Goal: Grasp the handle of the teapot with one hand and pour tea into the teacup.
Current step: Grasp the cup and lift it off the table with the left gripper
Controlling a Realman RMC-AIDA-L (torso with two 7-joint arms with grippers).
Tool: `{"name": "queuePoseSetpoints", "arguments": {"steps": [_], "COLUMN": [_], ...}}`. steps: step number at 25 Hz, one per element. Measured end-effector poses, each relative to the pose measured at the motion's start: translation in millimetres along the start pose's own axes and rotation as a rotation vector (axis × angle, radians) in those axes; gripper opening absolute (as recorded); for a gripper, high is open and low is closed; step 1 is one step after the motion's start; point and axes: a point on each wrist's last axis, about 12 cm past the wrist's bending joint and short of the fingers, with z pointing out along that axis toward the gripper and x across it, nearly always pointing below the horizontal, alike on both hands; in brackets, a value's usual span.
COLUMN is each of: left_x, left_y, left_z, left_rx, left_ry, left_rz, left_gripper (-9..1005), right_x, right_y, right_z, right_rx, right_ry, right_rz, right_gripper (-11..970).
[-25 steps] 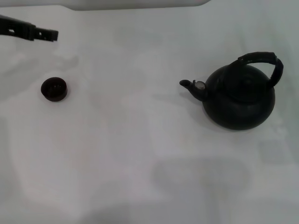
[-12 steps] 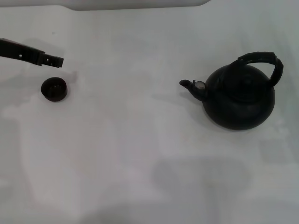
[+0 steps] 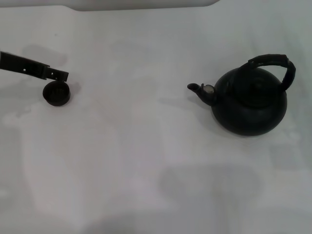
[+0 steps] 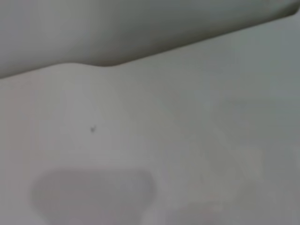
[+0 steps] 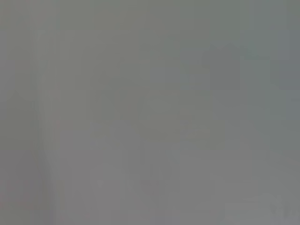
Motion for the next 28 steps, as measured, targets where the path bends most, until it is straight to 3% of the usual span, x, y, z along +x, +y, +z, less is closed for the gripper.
{"name": "queuePoseSetpoints", "arguments": {"steps": [28], "left_x": [4.1], "left_y": [-7.2], "left_z": [23.9], "left_rx": [-0.003], "left_ry": [0.045], "left_rz": [0.004], "left_gripper": [878], "right_x": [-1.1], "right_y": [0.7], "right_z": [2.9], "right_rx": [-0.003], "right_ry": [-0.006], "right_rz": [0.002], "right_gripper": [858]}}
